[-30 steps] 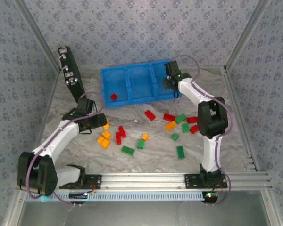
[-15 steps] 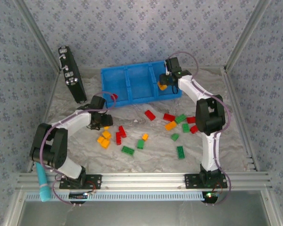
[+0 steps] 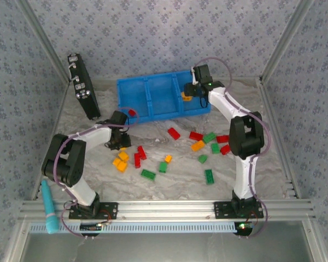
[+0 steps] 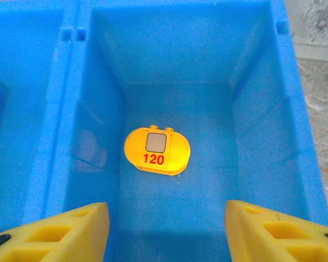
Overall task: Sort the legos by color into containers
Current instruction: Pick up the lego from the middle-left of the table, then place the lego in the container.
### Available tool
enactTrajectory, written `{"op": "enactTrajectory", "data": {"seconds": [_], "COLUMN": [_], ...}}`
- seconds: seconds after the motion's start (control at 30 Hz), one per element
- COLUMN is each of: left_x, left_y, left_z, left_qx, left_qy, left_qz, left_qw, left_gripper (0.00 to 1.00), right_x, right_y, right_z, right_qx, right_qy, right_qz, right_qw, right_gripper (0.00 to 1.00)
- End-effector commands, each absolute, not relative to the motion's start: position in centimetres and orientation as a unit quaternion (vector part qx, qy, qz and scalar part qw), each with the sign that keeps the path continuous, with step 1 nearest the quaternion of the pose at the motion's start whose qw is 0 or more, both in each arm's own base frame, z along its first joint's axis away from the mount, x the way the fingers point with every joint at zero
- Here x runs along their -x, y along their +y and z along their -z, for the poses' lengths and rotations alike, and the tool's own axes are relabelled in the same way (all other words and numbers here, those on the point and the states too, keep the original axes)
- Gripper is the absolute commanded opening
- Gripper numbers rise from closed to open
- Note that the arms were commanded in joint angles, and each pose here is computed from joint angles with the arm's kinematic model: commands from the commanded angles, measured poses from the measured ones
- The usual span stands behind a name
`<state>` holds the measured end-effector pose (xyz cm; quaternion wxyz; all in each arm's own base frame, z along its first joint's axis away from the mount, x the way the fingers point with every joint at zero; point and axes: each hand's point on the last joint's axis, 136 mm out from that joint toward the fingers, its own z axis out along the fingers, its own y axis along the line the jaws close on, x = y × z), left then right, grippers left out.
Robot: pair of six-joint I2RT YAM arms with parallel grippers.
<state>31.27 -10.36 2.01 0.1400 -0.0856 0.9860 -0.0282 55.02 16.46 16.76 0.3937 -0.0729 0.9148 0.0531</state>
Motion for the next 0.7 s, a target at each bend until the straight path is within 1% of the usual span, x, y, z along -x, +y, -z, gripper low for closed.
{"op": "enactTrajectory", "data": {"seconds": [0.0,0.1,0.17,0.23,0.33,0.4,0.5,0.57,0.67], "left_x": [-31.2,-31.1,-31.0,-31.3,-31.6,-31.5,-30.9,-30.0,-28.7], "left_y": [-10.8,-11.1,-11.4,-12.5,-15.5,-17.0,-19.1,-20.5,-21.2], "left_z": [-1.3,-1.2,-1.5,-2.8,-7.0,-10.6,-16.5,-20.9,-26.0], "left_qx": [0.085,0.079,0.067,0.031,-0.057,-0.109,-0.176,-0.224,-0.265], "left_qy": [0.987,0.988,0.988,0.986,0.971,0.953,0.914,0.866,0.799], "left_qz": [0.034,0.041,0.048,0.079,0.157,0.2,0.261,0.305,0.332], "left_qw": [0.131,0.128,0.128,0.142,0.173,0.199,0.257,0.325,0.425], "left_gripper": [0.4,0.31,0.28,0.24,0.16,0.14,0.13,0.14,0.15], "right_x": [-54.2,-53.6,-53.2,-52.7,-51.3,-50.1,-48.2,-46.7,-44.3], "right_y": [16.6,16.2,16.0,16.2,17.9,18.9,20.3,21.3,23.6], "right_z": [-20.6,-21.1,-21.4,-21.8,-22.8,-23.9,-25.4,-26.5,-28.2], "right_qx": [0.077,0.076,0.076,0.084,0.124,0.136,0.14,0.135,0.132], "right_qy": [0.898,0.897,0.896,0.894,0.882,0.869,0.855,0.843,0.817], "right_qz": [-0.066,-0.061,-0.059,-0.071,-0.13,-0.18,-0.238,-0.282,-0.358], "right_qw": [0.429,0.431,0.433,0.434,0.435,0.441,0.44,0.438,0.432], "right_gripper": [0.6,0.6,0.6,0.6,0.61,0.61,0.62,0.62,0.62]}}
